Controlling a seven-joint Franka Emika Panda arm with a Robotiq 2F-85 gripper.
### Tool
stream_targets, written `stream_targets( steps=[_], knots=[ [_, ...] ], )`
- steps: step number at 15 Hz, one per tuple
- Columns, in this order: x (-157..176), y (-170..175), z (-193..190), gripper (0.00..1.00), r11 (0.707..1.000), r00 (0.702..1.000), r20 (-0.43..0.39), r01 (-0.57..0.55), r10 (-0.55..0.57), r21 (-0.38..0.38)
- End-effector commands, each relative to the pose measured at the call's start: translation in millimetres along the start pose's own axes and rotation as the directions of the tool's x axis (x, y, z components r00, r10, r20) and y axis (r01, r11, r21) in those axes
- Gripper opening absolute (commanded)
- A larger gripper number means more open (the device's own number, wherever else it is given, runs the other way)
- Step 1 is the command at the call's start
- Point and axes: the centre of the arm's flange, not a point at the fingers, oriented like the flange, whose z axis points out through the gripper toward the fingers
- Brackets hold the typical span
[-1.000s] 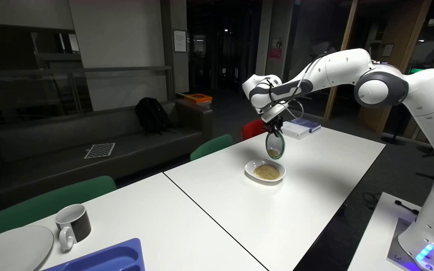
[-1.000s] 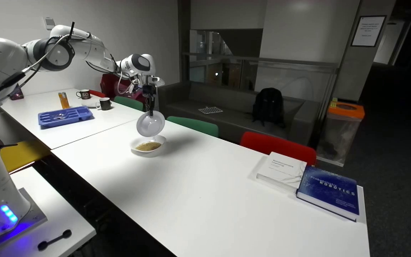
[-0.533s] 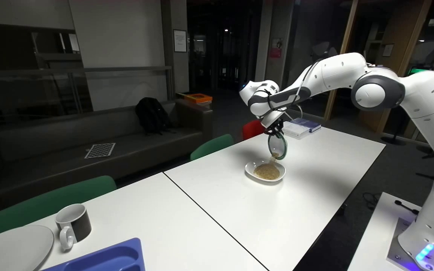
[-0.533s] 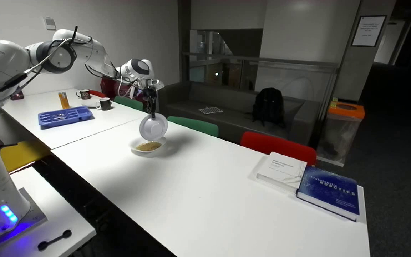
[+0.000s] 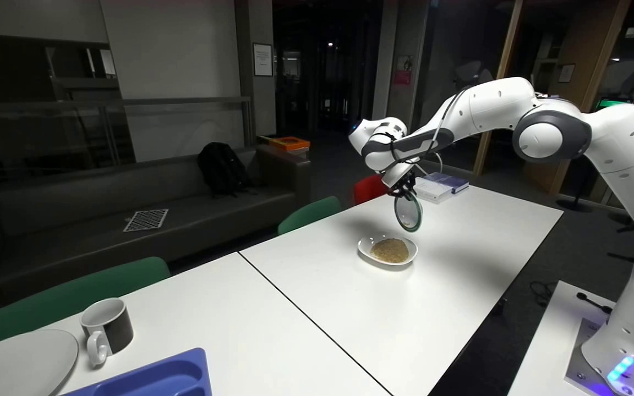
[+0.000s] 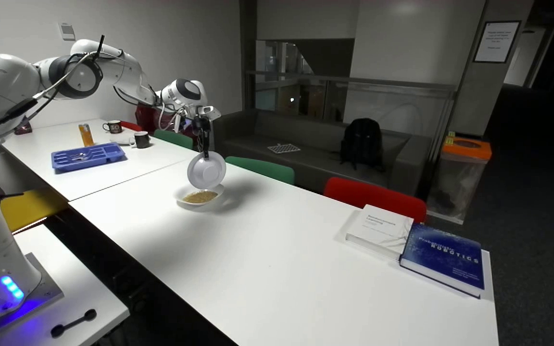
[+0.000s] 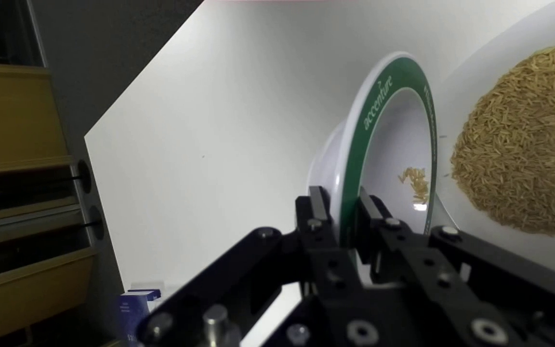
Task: Pick up the bowl and pour some of its contents on the plate
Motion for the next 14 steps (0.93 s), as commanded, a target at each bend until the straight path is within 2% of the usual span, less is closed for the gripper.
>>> stream_targets(
  steps=[1, 11, 14],
  knots=[
    [-2.9, 0.1, -15.3, 0.04, 0.999, 1.000, 0.004, -0.030, 0.030, -0.040],
    [-21.4, -23.8, -44.7, 0.04, 0.998, 0.999, -0.046, -0.019, 0.016, -0.063],
    [-24.1, -17.4, -46.4, 0.04, 0.996, 0.998, -0.056, -0.020, 0.015, -0.089]
  ],
)
